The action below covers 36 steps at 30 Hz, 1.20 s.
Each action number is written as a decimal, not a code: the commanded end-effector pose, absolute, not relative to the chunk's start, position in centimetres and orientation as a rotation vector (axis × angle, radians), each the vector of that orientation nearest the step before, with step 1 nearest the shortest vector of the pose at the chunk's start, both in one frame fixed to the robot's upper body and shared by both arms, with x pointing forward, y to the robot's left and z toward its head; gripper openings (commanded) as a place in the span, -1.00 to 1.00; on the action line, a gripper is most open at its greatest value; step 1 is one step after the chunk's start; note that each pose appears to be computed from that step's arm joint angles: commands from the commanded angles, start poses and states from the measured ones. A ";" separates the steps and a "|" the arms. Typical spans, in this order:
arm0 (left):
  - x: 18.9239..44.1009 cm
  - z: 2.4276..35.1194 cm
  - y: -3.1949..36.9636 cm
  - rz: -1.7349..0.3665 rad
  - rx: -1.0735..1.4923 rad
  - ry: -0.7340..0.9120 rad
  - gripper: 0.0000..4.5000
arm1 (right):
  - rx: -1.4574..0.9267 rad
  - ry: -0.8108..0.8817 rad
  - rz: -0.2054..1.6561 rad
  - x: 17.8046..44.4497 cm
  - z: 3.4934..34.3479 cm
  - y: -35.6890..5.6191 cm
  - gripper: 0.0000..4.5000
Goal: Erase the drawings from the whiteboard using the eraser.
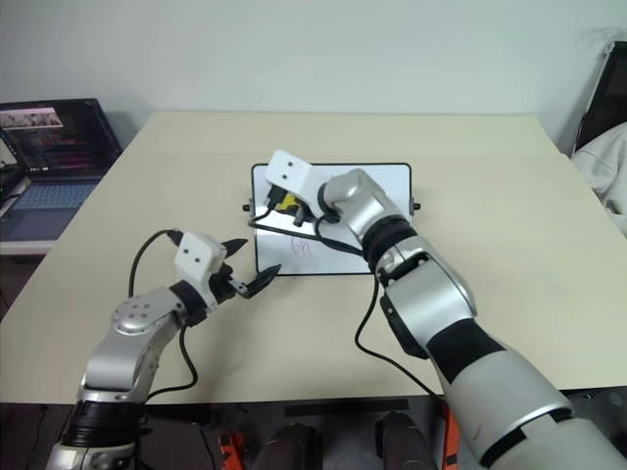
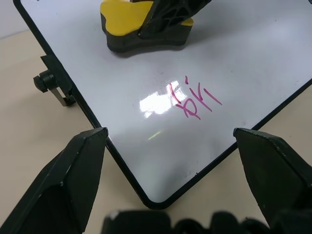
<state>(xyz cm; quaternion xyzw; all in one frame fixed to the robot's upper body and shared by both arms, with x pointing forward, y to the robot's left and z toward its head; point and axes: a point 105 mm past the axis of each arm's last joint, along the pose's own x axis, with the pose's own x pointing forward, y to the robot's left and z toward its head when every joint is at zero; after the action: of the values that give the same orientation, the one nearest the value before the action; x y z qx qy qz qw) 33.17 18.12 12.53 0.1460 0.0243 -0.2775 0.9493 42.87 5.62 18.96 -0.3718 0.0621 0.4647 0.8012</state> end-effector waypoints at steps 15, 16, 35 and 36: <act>30.6 12.5 21.5 -0.458 0.331 0.056 1.00 | -0.443 -0.206 0.930 41.2 24.1 -0.1 -0.57; 30.4 12.4 21.6 -0.455 0.332 0.058 1.00 | -0.419 -0.206 0.924 40.4 23.9 -0.9 -0.57; 28.9 11.0 21.3 -0.638 0.370 0.085 1.00 | -0.362 0.040 0.903 27.8 14.6 -8.6 -0.57; 28.8 10.8 21.4 -0.636 0.373 0.087 1.00 | -0.373 0.020 0.909 27.8 14.7 -8.2 -0.57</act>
<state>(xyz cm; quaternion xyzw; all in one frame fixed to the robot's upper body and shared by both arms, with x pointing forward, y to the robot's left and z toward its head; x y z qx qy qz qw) 28.88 21.25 10.34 0.1665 0.0538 -0.3098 0.9346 27.94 -9.15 13.42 -0.1637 0.0500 0.4307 0.8861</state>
